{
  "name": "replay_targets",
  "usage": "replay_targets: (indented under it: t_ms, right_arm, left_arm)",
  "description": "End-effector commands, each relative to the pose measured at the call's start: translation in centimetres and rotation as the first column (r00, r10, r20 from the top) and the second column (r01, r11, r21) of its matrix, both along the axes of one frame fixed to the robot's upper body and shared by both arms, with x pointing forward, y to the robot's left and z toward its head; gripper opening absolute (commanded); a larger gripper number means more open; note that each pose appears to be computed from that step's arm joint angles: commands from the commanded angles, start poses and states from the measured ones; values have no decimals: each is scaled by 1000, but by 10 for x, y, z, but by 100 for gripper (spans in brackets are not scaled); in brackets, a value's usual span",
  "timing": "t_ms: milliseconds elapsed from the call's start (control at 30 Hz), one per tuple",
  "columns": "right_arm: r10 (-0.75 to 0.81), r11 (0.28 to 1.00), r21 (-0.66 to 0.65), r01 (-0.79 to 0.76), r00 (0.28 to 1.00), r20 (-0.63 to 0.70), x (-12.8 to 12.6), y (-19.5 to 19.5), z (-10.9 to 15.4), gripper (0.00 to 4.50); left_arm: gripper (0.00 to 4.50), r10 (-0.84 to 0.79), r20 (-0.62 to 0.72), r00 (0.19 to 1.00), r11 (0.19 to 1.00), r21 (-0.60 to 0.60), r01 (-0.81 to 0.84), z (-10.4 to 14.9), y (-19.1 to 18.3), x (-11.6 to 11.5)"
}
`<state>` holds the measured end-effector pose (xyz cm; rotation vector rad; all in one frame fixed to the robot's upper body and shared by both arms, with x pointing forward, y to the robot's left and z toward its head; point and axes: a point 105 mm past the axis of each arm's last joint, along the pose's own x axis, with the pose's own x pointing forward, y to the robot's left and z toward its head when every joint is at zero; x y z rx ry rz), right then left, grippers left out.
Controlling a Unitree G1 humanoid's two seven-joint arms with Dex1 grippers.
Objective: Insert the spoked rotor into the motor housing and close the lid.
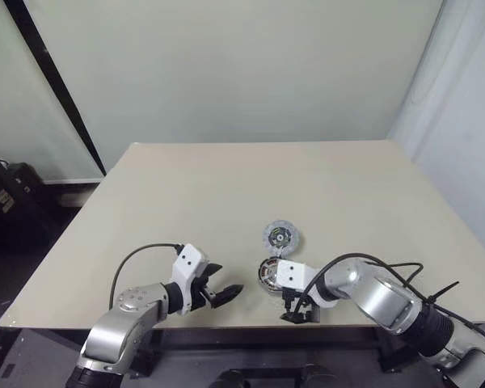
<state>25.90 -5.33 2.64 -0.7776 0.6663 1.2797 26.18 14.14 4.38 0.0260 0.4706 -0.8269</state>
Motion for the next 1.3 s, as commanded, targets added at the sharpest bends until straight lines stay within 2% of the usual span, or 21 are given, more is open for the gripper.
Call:
replay_targets:
  t_ms: [33, 167, 267, 400, 600, 633, 800, 967, 1100, 1300]
  right_arm:
    - [25, 1000, 2, -25, 998, 65, 8, 4, 4, 448]
    - [22, 1000, -19, -21, 996, 83, 10, 2, -6, 448]
    - [15, 1000, -21, -13, 996, 93, 11, 1, -11, 389]
    - [-11, 1000, -3, 12, 996, 89, 11, 2, -11, 242]
    - [-68, 996, 56, 69, 998, -12, 3, 7, -5, 24]
    - [-77, 994, 70, 79, 997, -30, 1, 10, -3, 5]
    - [-160, 975, 134, 176, 980, -118, -1, 21, 9, 5]
    - [-302, 901, 223, 373, 906, -295, 1, 47, 23, 5]
    - [-378, 848, 238, 474, 855, -356, 2, 61, 22, 5]
    - [-459, 804, 210, 556, 806, -373, 0, 71, 9, 5]
  left_arm:
    - [450, 4, 40, 999, 1000, 5, -4, 8, 3, 2]
    - [450, 6, 36, 999, 1000, 7, -6, 7, 5, 1]
    - [450, 8, 34, 999, 1000, 9, -8, 7, 6, 1]
    - [450, 13, 31, 999, 1000, 11, -13, 6, 7, 1]
    - [450, 18, 30, 999, 1000, 7, -18, 5, 7, 0]
    - [450, 19, 29, 999, 1000, 4, -19, 4, 6, 0]
    - [450, 21, 25, 999, 1000, -3, -20, 1, 4, -1]
    - [450, 28, 30, 999, 1000, -12, -28, 0, 3, 1]
    - [450, 38, 42, 998, 999, -8, -38, 1, 6, 4]
    - [450, 109, 97, 989, 994, 10, -111, 16, 39, 13]
